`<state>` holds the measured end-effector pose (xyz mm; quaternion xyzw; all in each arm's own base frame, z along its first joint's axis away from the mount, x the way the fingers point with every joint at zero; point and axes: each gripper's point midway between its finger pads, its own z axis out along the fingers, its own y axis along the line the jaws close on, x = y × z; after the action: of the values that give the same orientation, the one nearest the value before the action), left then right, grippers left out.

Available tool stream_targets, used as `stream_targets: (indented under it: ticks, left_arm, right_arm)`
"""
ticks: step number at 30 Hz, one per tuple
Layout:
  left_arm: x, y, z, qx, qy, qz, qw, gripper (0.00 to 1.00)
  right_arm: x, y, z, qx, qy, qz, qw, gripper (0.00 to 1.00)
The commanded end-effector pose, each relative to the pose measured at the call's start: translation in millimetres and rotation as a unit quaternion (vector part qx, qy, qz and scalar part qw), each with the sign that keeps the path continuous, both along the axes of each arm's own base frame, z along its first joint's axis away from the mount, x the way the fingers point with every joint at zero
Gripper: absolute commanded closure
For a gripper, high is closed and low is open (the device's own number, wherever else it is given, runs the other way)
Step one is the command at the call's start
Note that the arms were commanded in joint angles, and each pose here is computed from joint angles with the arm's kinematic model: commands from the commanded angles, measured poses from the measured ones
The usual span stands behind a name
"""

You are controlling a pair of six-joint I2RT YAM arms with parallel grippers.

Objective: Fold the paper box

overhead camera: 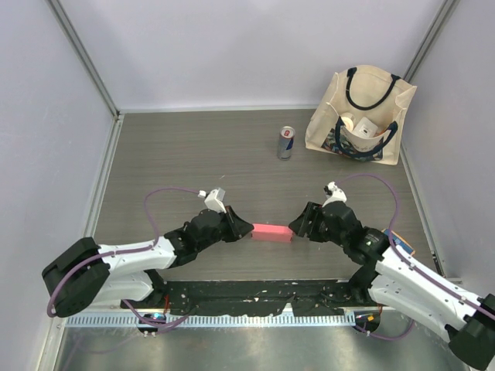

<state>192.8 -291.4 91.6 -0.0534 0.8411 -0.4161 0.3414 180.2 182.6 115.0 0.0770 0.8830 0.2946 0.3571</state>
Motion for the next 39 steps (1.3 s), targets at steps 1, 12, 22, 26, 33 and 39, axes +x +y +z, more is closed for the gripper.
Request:
stream_targets:
  ticks: [1,12,22,26,33,39]
  left_arm:
    - [-17,27,-47,0.089,0.043,-0.008,0.995,0.93]
    - [-20,26,-54,0.089,0.049,-0.014,0.995,0.94]
    - [-20,28,-56,0.089,0.051,-0.01,0.995,0.94]
    - [-24,34,-61,0.094,0.057,-0.005,0.994,0.94]
    - [-36,49,-66,0.09,0.076,0.007,0.993,0.95]
    - [-37,75,-58,0.1,0.068,0.046,0.992,0.95]
  right_arm:
    - [-6,12,0,0.016,0.011,0.084,0.996,0.43]
    - [-11,17,-4,0.071,-0.003,0.094,0.993,0.47]
    - [-24,15,-41,0.067,0.047,0.092,0.992,0.6]
    - [-32,13,-60,0.058,0.074,0.097,0.991,0.7]
    - [-37,25,-52,0.067,0.044,0.133,0.988,0.85]
    - [-31,57,-39,0.009,-0.021,0.169,0.985,0.85]
